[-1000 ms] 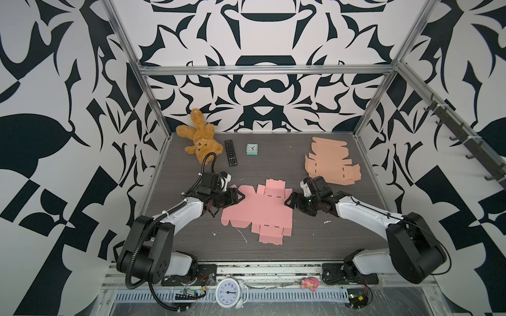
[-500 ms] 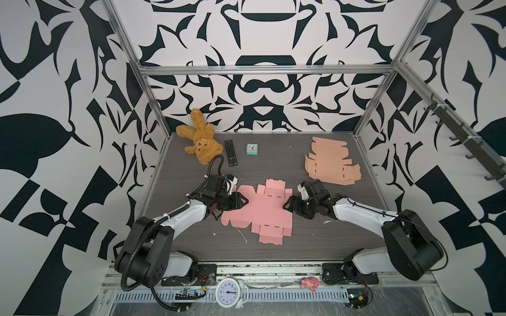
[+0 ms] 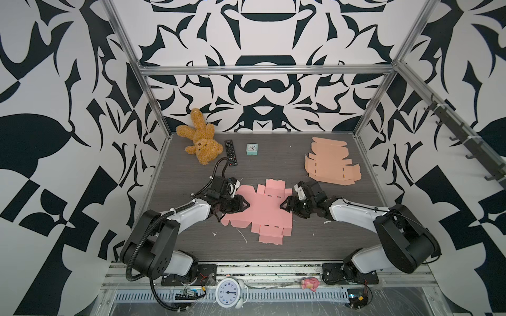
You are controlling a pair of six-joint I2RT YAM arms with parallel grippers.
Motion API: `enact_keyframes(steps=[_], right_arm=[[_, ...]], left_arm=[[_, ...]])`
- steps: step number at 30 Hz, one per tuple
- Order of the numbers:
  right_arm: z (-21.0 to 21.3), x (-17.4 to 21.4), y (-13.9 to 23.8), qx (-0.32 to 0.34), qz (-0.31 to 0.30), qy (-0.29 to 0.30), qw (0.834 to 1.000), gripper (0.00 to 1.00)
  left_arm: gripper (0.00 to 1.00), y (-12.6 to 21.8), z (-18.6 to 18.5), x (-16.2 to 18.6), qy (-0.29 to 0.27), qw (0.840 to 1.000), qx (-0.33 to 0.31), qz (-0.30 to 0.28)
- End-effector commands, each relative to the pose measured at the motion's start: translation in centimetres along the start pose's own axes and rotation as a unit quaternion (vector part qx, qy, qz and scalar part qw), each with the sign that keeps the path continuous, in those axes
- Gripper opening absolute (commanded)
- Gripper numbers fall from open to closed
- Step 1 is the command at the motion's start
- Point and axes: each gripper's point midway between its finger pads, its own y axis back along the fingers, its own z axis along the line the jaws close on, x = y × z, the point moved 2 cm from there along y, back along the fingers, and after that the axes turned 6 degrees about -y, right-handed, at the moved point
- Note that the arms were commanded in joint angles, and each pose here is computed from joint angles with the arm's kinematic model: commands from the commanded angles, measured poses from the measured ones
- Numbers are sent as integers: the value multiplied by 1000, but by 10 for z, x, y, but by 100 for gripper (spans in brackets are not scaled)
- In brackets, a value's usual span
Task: Fold the paper box
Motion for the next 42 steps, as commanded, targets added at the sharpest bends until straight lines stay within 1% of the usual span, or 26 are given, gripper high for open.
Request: enact_keyframes(steps=[1,12,15,21,29,42], right_arm=[[-3,5,-3,1,7,-3,1000,64],[-1,5,-4,-5,5,-5,1000,44],[0,5,-4,-11,3,-9,1000,40],[5,5,-5,-28,2,-14,1000,36],[5,6,-4,-30,1,-17,999,30],[-3,10,-2,-27,-5,-26,999,28]], left_arm=[[36,-7,9,10,1,1000,-9,12],[35,-16,24,18,6,999,-33,23],[35,-19,26,20,9,999,-34,26],[34,-20,29,21,10,999,-39,27],[34,-21,31,24,11,999,-41,30],[34,-21,32,25,13,999,-40,32]])
